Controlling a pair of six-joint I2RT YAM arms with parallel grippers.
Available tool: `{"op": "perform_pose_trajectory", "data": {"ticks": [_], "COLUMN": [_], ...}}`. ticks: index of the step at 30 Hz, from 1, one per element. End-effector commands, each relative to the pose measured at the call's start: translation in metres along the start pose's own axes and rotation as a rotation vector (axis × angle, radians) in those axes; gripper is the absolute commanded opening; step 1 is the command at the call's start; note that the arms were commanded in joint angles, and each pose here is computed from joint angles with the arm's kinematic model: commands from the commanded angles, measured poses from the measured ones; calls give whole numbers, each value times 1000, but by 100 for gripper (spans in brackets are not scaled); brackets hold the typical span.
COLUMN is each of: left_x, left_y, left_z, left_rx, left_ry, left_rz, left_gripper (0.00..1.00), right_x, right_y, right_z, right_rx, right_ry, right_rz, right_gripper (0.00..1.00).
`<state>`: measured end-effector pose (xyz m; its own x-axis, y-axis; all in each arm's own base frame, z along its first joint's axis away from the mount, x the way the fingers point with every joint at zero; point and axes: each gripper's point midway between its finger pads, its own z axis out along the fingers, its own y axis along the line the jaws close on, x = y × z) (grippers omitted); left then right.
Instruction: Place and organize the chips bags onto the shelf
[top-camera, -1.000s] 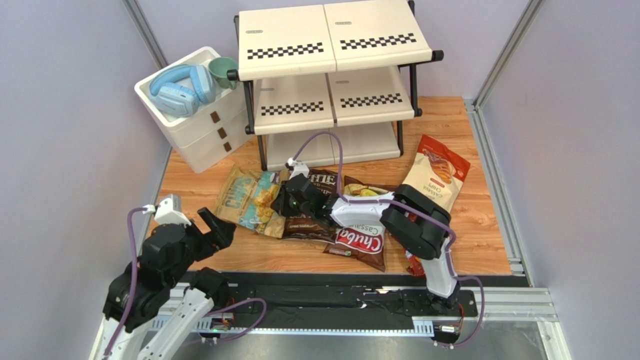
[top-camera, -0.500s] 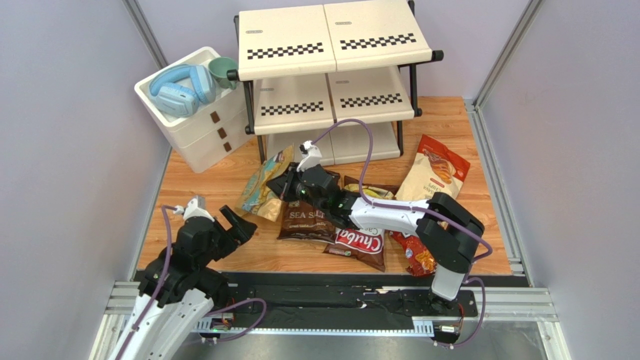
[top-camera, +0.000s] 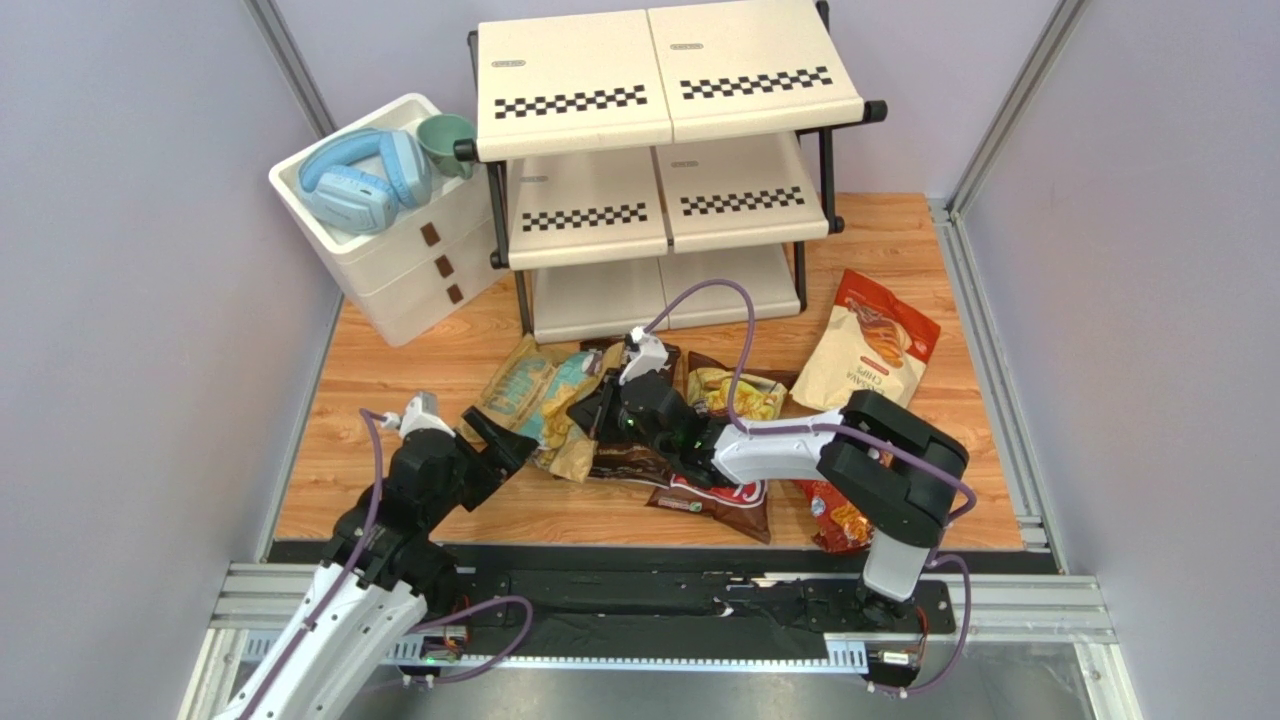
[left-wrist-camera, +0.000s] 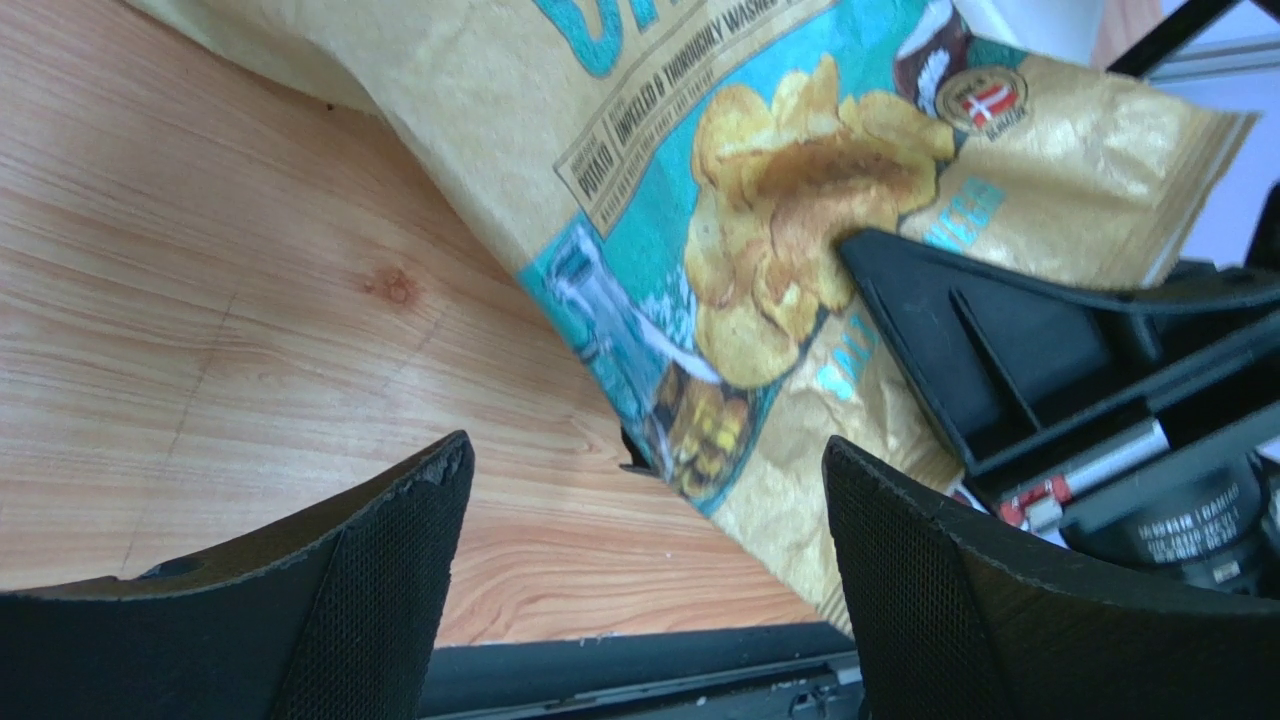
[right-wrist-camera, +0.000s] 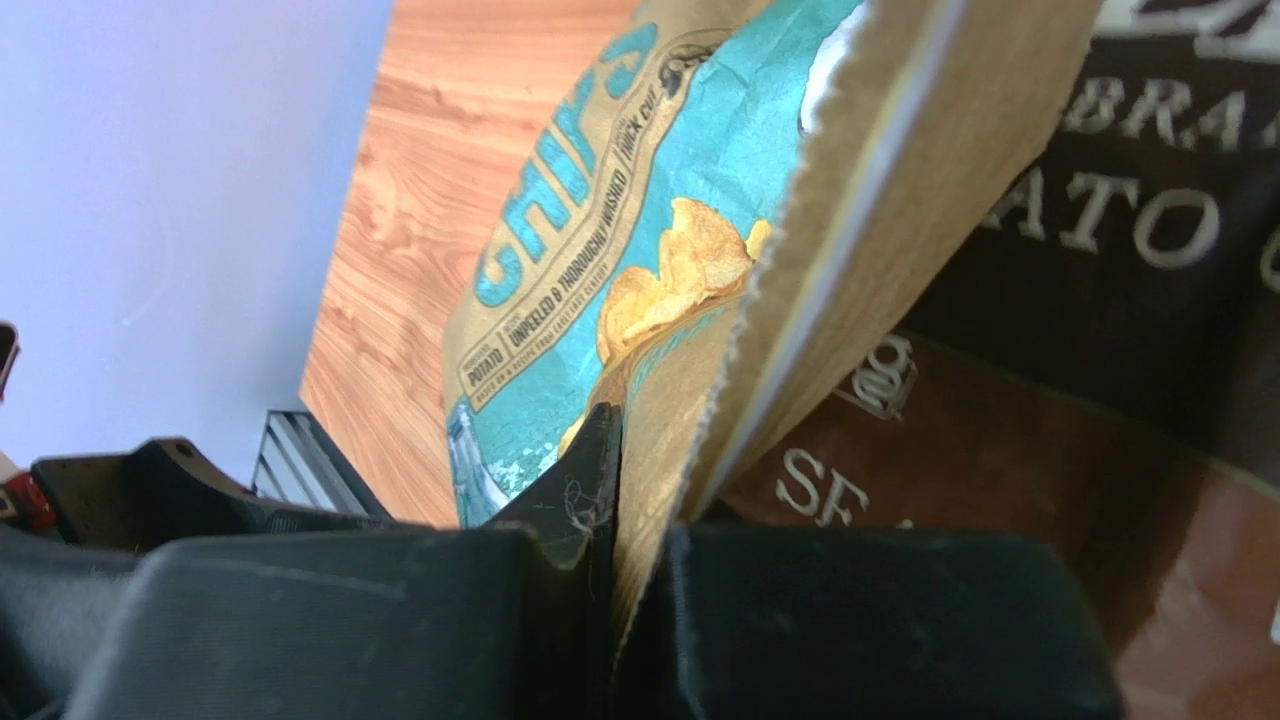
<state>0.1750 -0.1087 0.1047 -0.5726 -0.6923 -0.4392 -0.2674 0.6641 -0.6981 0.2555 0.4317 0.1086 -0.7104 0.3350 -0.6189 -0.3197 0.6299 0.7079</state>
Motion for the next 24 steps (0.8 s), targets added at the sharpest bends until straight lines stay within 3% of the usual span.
{"op": "perform_pose_trajectory", "data": {"ticks": [1,24], "left_x": [-4,8], "left_y": [-10,15], "left_z": [13,49], "left_rx": [36,-28], "left_ry": [-18,-11], "left_rz": [-32,18], "left_gripper": [90,88], "right_x": [-16,1], "right_y": [34,47], "right_z": [-8,-14], "right_rx": [-97,-162], "right_ry": [-76,33], "right_rz": [36,-60], "right_gripper": [0,1]}}
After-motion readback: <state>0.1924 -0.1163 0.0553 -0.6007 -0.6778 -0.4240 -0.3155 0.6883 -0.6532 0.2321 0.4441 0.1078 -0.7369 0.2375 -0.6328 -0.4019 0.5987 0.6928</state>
